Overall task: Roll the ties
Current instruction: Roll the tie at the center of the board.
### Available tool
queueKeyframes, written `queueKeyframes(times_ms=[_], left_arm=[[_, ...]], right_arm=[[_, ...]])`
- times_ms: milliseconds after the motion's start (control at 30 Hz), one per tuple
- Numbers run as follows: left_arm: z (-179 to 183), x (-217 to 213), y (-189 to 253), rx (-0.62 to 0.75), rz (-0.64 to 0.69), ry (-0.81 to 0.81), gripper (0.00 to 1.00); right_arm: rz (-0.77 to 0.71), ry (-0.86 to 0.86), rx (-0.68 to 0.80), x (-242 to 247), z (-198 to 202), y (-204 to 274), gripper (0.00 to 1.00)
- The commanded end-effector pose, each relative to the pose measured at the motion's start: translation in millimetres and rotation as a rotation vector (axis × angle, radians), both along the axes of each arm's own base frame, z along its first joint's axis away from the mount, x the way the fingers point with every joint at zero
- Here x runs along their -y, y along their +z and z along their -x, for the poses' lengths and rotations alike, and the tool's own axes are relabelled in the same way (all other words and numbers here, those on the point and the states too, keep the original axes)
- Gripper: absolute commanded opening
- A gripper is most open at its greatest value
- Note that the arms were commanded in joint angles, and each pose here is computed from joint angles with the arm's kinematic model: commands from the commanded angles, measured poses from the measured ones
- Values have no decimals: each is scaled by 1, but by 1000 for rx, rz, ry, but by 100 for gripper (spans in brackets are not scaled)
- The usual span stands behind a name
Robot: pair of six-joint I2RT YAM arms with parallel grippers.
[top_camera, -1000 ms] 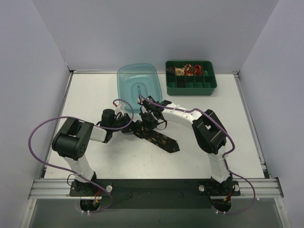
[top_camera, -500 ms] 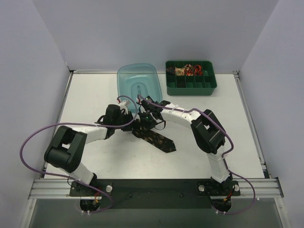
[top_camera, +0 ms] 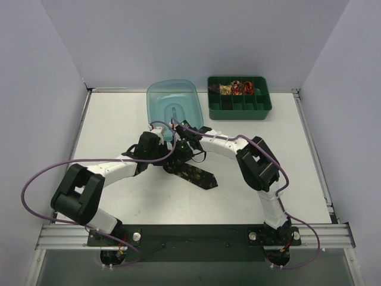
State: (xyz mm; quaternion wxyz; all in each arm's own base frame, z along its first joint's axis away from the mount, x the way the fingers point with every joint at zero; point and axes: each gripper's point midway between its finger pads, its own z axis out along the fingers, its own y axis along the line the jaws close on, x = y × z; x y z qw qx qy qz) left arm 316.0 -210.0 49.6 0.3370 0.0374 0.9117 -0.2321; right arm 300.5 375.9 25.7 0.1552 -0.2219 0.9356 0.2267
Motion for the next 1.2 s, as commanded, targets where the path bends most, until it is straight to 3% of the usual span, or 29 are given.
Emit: queueKeyframes(times_ms=[0, 333, 467, 867, 1167], left_arm=[[-6, -21, 14, 46, -147, 66, 0], [0, -40, 26, 74, -294, 128, 0], [3, -42, 26, 81, -373, 131, 0], [16, -33, 11, 115, -724, 164, 0], [33, 12, -5, 155, -834, 114, 0]], right_arm=[[-46, 10, -13, -17, 0, 1, 2], [-81, 15, -41, -27, 2, 0, 2], [-117, -11, -7, -16, -2, 24, 2], [-129, -166, 84, 68, -11, 66, 2], [-73, -249, 81, 112, -9, 54, 2]])
